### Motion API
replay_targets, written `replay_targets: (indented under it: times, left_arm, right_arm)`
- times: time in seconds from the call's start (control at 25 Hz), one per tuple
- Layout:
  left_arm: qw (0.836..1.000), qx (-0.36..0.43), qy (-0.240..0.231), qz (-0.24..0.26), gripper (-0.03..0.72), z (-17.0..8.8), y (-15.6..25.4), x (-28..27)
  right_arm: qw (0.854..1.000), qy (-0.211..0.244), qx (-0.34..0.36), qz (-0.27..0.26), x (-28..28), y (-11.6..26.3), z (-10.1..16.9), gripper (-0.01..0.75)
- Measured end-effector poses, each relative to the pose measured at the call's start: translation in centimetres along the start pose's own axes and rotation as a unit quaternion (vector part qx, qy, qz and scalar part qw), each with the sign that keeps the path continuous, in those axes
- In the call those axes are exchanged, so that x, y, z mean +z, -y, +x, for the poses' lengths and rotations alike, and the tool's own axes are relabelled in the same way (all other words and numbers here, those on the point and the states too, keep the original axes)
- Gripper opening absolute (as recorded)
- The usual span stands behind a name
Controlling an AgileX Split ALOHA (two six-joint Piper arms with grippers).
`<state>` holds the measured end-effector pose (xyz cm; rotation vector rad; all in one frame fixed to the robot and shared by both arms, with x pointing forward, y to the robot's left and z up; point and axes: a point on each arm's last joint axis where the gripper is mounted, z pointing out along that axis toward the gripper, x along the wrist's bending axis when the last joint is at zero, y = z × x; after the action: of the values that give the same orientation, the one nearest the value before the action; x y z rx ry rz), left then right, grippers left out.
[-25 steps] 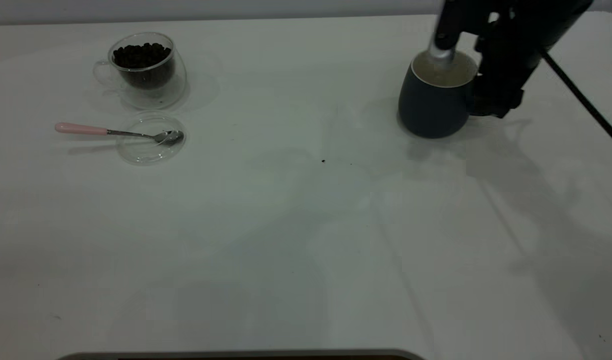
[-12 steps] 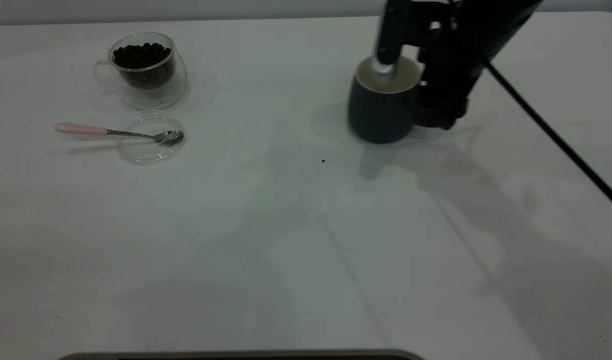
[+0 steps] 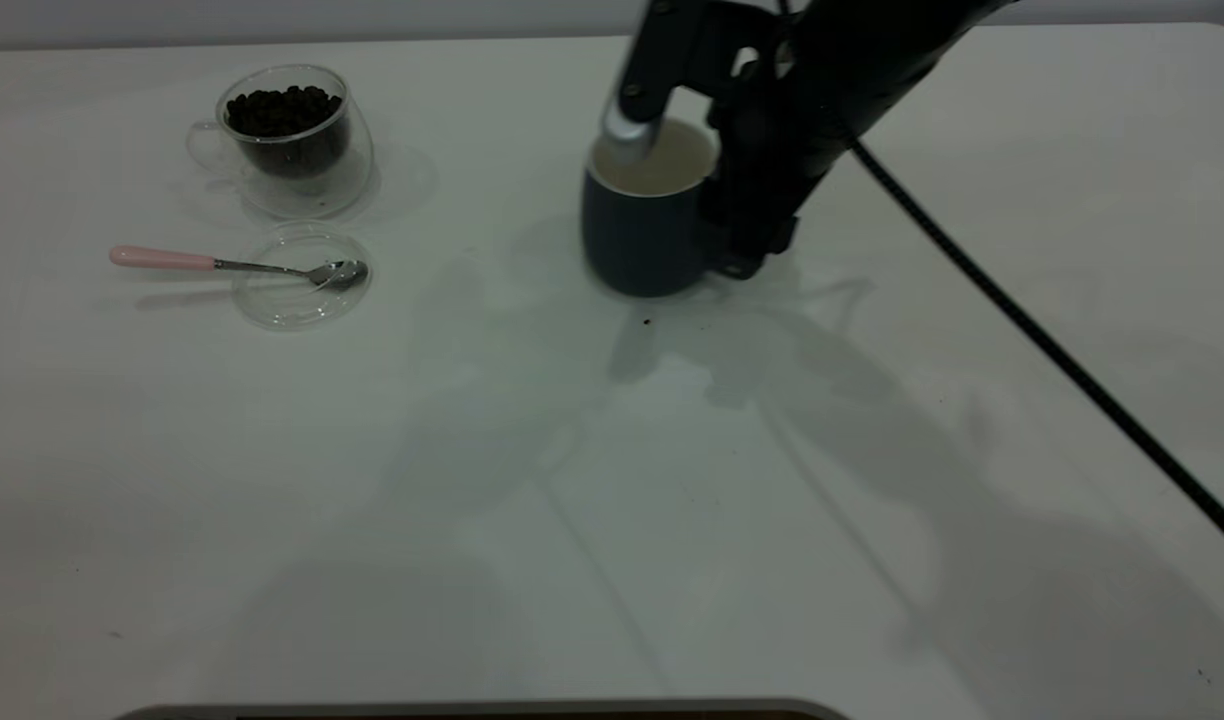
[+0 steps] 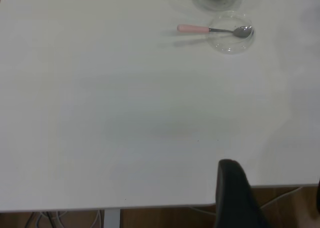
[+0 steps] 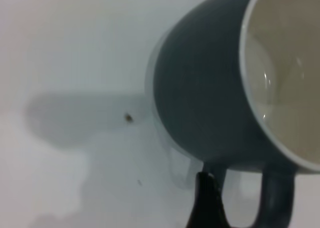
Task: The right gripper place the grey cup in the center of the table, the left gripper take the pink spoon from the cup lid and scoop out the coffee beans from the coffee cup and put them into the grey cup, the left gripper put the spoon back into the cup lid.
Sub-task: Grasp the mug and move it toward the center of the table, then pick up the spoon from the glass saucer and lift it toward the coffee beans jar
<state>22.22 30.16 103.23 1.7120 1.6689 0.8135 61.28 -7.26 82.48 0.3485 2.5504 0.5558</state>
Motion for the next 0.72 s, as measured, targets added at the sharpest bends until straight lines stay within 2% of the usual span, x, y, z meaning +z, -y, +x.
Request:
replay_targets:
  times: [0.16, 0.32, 0.56, 0.72]
  left_arm:
    - [1.0, 0.0, 0.0, 0.0, 0.447, 0.0, 0.0, 0.0]
    - [1.0, 0.0, 0.0, 0.0, 0.447, 0.0, 0.0, 0.0]
    - [1.0, 0.0, 0.0, 0.0, 0.447, 0.0, 0.0, 0.0]
    - [1.0, 0.0, 0.0, 0.0, 0.447, 0.0, 0.0, 0.0]
  right_arm:
    - [1.0, -0.003, -0.006, -0.018, 0.0, -1.4, 1.3, 0.591]
    - [1.0, -0.002, 0.022, -0.015, -1.6, -2.3, 0.4, 0.591]
    - [0.994, -0.012, 0.107, 0.001, -10.5, -4.6, -3.4, 0.591]
    - [0.982, -0.031, 0.184, 0.024, -18.5, -5.2, -4.9, 0.591]
